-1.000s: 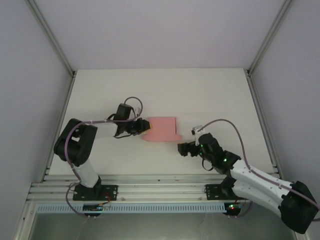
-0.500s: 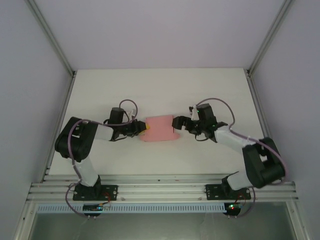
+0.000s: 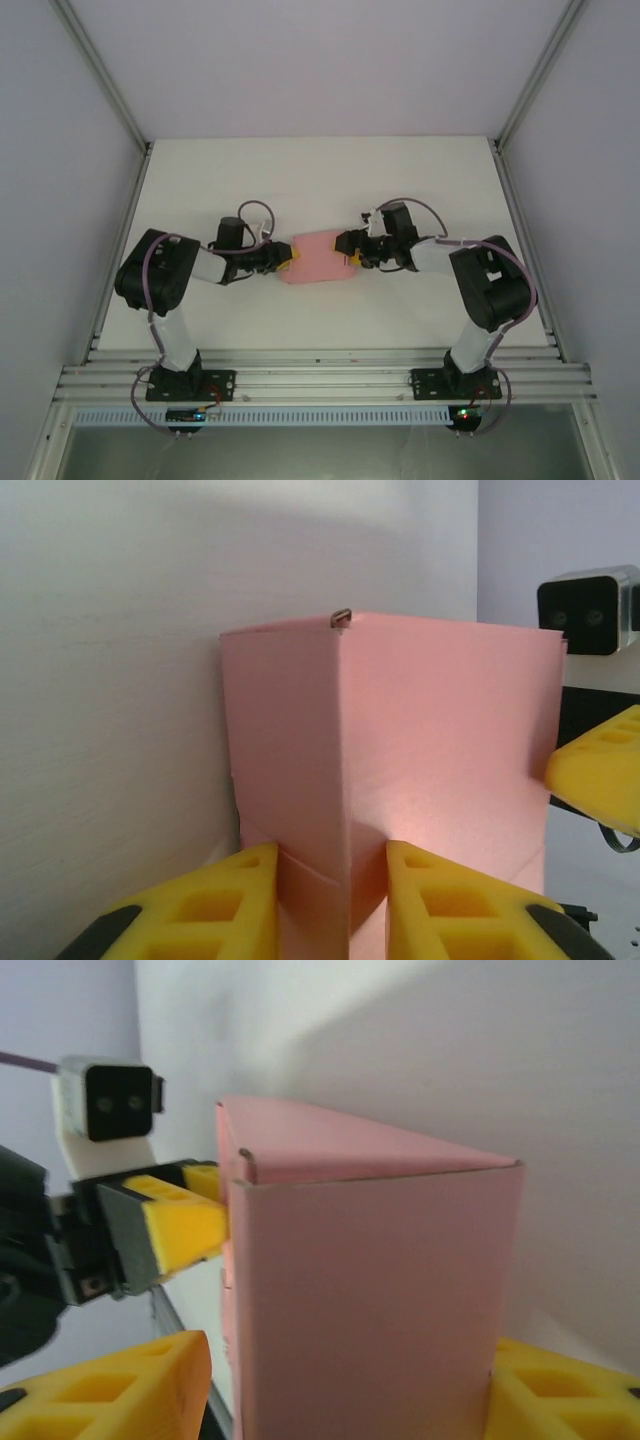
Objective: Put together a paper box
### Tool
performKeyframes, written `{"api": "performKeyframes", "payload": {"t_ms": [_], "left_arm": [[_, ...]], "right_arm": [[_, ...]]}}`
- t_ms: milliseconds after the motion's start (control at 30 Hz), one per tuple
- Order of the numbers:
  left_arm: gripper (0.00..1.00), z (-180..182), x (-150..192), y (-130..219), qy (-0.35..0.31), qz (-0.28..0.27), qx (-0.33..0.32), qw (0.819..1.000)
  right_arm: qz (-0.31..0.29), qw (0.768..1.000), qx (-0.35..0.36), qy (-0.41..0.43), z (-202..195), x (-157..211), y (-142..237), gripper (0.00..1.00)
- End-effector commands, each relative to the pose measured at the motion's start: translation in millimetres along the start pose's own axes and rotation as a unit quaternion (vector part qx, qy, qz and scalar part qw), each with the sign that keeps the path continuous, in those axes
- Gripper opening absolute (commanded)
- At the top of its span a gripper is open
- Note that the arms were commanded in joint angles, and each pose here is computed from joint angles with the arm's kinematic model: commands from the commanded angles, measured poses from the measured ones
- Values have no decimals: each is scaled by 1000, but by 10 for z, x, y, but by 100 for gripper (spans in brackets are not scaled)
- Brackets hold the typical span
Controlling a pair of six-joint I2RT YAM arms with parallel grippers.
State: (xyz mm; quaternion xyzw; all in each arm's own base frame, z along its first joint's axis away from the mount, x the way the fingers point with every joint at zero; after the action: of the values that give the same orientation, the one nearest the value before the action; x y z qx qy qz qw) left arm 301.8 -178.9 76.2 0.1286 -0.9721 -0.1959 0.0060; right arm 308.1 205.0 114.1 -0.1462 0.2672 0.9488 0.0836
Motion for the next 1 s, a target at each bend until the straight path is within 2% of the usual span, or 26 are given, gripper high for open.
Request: {"api": "performKeyframes", "payload": {"t_ms": [0, 67, 100, 167, 200, 333, 433, 500, 567, 633, 733, 800, 967], "left_arm": [[32, -183, -38, 40, -41, -2, 27, 999], [41, -271, -66, 73, -56, -8, 29, 998], [50, -320, -81, 97, -64, -14, 27, 997], [51, -443, -104, 164, -85, -28, 19, 996], [54, -516, -125, 200, -96, -37, 14, 995], [100, -742, -214, 401, -143, -84, -66, 984], [100, -957, -173, 553, -229, -110, -118, 960], [100, -1116, -45, 564, -337, -117, -148, 922], [100, -1281, 173, 494, -452, -107, -172, 869], [100, -1452, 451, 429, -547, -74, -169, 817], [100, -1568, 742, 342, -645, -57, -179, 740], [100, -1605, 829, 280, -679, -53, -199, 705], [100, -1535, 925, 37, -720, -21, -264, 642]], "right_arm": [[-16, 998, -54, 2, 182, -92, 56, 58], [-22, 999, -45, -3, 183, -94, 103, 54], [-23, 999, -41, -6, 181, -91, 127, 54], [-29, 999, -29, -15, 178, -101, 198, 41], [-32, 999, -30, -14, 197, -112, 231, 41], [-40, 998, -28, -35, 276, -151, 367, 44], [-44, 996, -24, -73, 337, -187, 483, 45], [-25, 992, -1, -127, 304, -185, 565, 51], [2, 984, 6, -178, 293, -179, 647, 37], [42, 968, 2, -246, 268, -161, 723, 36], [79, 947, -41, -309, 268, -174, 780, 37], [100, 934, -52, -338, 251, -167, 811, 38], [116, 931, -27, -346, 246, -192, 950, 35]]}}
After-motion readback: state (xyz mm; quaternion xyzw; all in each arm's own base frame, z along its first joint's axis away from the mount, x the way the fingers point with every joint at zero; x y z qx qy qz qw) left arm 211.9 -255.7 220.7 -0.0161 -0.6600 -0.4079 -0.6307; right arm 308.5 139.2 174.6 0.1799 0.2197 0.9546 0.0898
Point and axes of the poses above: each hand's point on the last joint's axis, 136 mm out from that joint toward the fingers, its own y axis back along the fingers, its own z axis along the line the jaws close on, x = y × z, the point moved 7 cm from there along y, back along the fingers, and after that the axes turned 9 degrees about y, right-handed, at the moved point
